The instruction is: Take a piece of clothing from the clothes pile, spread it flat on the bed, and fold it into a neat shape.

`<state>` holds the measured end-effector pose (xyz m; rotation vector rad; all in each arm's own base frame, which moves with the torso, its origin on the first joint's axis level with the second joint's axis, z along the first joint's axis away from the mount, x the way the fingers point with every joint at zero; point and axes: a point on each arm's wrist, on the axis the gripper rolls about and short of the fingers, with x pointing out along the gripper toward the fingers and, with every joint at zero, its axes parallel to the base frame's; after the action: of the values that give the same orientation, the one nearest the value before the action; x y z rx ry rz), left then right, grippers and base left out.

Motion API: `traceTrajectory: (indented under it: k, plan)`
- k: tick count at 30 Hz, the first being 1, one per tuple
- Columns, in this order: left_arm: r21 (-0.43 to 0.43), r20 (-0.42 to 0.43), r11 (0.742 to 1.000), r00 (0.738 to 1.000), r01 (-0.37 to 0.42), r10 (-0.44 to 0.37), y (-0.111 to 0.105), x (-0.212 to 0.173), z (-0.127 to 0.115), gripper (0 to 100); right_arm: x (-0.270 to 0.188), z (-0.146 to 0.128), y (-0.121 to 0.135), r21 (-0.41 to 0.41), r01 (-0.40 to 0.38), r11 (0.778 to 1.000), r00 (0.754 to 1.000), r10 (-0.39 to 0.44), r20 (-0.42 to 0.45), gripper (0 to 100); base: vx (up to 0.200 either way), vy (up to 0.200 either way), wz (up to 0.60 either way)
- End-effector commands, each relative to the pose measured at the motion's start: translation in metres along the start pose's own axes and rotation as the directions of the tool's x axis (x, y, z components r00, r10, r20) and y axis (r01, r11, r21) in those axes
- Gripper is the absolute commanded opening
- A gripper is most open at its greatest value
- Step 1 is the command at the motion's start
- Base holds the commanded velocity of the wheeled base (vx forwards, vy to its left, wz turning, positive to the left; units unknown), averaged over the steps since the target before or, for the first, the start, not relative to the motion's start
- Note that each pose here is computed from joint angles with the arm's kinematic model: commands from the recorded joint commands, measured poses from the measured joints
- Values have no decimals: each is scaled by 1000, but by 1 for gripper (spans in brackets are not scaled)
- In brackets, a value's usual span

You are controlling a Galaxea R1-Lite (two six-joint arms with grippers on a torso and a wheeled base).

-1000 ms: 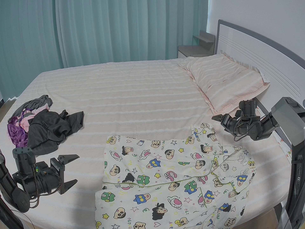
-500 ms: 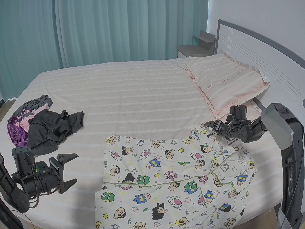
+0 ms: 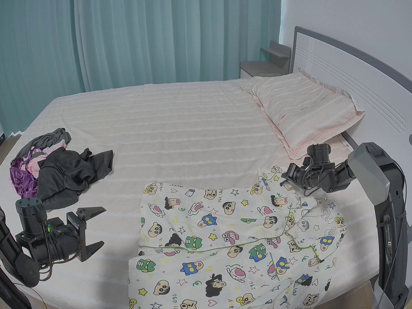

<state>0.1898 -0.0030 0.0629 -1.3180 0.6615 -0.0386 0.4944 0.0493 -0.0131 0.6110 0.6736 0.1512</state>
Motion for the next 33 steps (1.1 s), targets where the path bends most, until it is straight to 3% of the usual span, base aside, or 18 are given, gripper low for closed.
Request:
traceTrajectory:
  k: [1,13,24,25,33]
  plan:
    - [-9,-5,1000,1000,-17,17,4,-2,-2,100,2,3,-5,7,3,1000,1000,-3,11,0,0,0,0]
    - [-9,-5,1000,1000,-17,17,4,-2,-2,100,-7,45,0,33,-13,999,986,7,167,0,0,0,0]
    - [-9,-5,1000,1000,-19,19,4,-2,-2,100,4,51,-2,24,0,1000,977,-5,214,0,0,0,0]
    - [-9,-5,1000,1000,-19,19,4,-2,-2,100,6,51,-2,23,-1,1000,976,-4,217,100,0,0,0]
    - [-9,-5,1000,1000,-19,19,4,-2,-2,100,6,52,-3,26,1,1000,975,-7,221,100,0,0,0]
